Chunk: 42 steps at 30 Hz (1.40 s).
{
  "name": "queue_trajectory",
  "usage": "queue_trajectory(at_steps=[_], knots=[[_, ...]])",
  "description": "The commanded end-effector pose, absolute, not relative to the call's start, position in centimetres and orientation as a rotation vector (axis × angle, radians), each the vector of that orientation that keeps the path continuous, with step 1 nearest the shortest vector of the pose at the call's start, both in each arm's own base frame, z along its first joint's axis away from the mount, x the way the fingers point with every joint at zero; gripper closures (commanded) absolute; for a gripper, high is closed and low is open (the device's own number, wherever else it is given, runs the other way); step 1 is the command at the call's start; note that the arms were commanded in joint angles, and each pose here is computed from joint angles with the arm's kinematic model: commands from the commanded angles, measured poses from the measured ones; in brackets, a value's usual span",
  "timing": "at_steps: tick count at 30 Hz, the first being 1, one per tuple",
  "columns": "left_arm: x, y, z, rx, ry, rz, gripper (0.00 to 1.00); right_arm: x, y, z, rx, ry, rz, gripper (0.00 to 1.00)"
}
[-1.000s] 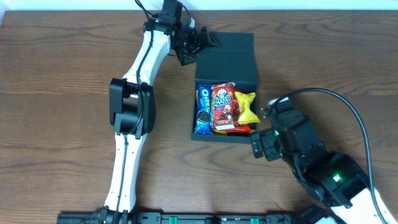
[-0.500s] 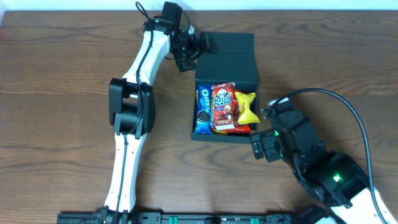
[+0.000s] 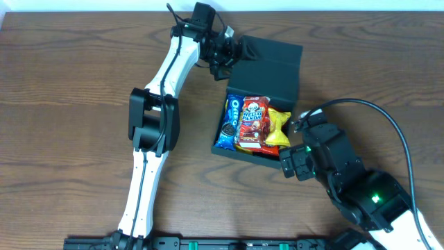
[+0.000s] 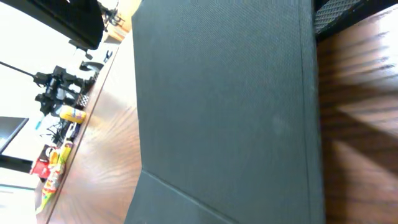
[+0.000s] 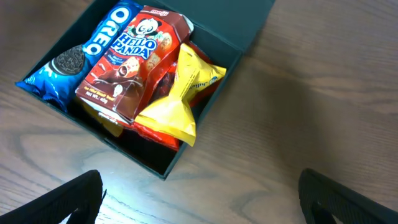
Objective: Pack container
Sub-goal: 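Grasp the lid edge with the left gripper and swing it over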
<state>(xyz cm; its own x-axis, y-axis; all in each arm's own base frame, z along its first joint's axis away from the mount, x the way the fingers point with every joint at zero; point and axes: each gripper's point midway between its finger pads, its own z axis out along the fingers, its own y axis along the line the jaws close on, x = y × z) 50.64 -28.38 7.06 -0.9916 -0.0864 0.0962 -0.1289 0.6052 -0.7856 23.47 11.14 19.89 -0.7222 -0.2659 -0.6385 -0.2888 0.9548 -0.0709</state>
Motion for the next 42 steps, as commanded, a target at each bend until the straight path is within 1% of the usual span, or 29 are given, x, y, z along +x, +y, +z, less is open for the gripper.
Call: queue_trajectory(at_steps=[1,4,8,21,28,33,39,42], knots=[[50.5,-27.5,6.0,0.219,-2.763,1.314,0.05,23.5,10.7,19.8,-0.371,2.419,0.035,0.01],[50.3,-25.9,5.0,0.267,-2.795,1.213,0.05,23.5,10.7,19.8,-0.371,2.419,0.034,0.01],[49.8,-25.4,4.8,0.204,-2.805,1.197,0.05,23.6,10.7,19.8,-0.371,2.419,0.034,0.01],[47.0,-31.1,6.3,-0.053,-2.716,1.336,0.04,23.6,10.8,19.8,-0.370,2.416,0.037,0.01],[48.0,-33.1,9.0,-0.198,-2.642,1.592,0.05,23.6,10.8,19.8,-0.369,2.416,0.037,0.01],[48.1,-33.6,10.1,-0.239,-2.593,1.677,0.05,23.6,10.8,19.8,-0.369,2.416,0.037,0.01],[48.1,-34.5,12.6,-0.402,-2.481,1.871,0.05,23.6,10.8,19.8,-0.360,2.417,0.040,0.01],[48.2,-34.2,13.4,-0.431,-2.448,1.923,0.05,23.6,10.8,19.8,-0.360,2.417,0.040,0.01]])
